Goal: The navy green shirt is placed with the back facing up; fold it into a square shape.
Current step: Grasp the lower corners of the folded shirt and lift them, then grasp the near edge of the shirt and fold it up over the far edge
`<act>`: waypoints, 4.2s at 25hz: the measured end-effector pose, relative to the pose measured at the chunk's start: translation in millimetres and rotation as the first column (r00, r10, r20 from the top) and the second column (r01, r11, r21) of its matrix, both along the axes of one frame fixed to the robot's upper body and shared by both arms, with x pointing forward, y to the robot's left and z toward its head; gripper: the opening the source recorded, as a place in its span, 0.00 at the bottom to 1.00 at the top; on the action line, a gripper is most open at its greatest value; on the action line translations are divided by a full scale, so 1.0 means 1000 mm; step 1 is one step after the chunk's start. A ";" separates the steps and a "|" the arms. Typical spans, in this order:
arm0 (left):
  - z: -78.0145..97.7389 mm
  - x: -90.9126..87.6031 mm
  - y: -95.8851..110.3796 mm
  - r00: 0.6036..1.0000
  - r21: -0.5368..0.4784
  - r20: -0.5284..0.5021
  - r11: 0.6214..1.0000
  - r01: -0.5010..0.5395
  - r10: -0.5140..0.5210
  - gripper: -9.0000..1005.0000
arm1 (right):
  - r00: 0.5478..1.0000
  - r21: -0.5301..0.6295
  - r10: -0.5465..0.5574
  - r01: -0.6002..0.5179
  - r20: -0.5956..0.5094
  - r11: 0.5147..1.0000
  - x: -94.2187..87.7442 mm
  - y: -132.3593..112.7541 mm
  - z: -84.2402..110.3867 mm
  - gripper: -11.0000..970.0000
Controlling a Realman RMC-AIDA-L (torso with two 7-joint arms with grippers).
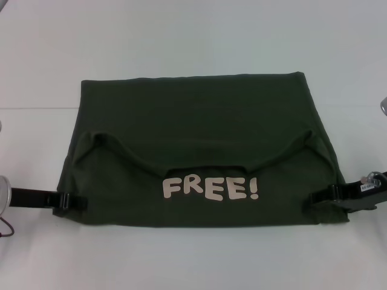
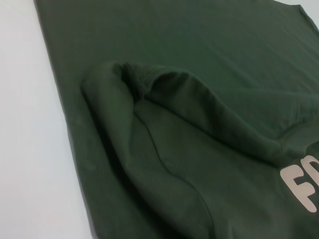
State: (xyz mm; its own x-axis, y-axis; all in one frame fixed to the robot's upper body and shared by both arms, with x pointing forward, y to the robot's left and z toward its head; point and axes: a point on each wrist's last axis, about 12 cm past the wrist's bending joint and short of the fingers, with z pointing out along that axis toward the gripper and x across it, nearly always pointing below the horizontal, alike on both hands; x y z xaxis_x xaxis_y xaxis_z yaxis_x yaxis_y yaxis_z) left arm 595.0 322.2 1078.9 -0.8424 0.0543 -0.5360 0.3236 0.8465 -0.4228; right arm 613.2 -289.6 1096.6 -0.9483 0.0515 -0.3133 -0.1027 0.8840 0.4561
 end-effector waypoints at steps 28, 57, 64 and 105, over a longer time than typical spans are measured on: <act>0.007 0.000 0.006 1.000 -0.011 -0.008 1.000 0.016 -0.016 0.05 | 1.000 0.005 0.008 -0.008 0.009 1.000 0.000 -0.008 0.006 0.08; 0.033 -0.062 0.022 0.811 -0.138 -0.435 0.919 0.370 -0.392 0.05 | 0.795 0.159 0.573 -0.551 -0.200 0.819 -0.074 -0.020 0.008 0.08; 0.034 -0.076 0.025 0.745 -0.180 -0.506 0.898 0.402 -0.435 0.05 | 0.697 0.183 0.672 -0.648 -0.249 0.740 -0.088 -0.013 0.002 0.09; 0.043 -0.035 0.051 0.998 -0.357 -0.023 0.932 -0.066 0.062 0.05 | 0.923 0.320 -0.051 -0.080 0.381 0.944 -0.035 -0.053 0.015 0.09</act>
State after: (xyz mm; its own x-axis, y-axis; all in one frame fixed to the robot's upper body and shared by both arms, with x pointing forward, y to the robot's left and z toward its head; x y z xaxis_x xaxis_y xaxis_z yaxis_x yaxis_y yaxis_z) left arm 559.9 373.0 1121.9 -0.8441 -0.1934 -0.5001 0.2671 0.6572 -0.7049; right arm 578.6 -342.3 1111.8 -0.7615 0.1994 -0.6168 -0.3370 0.6910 0.6395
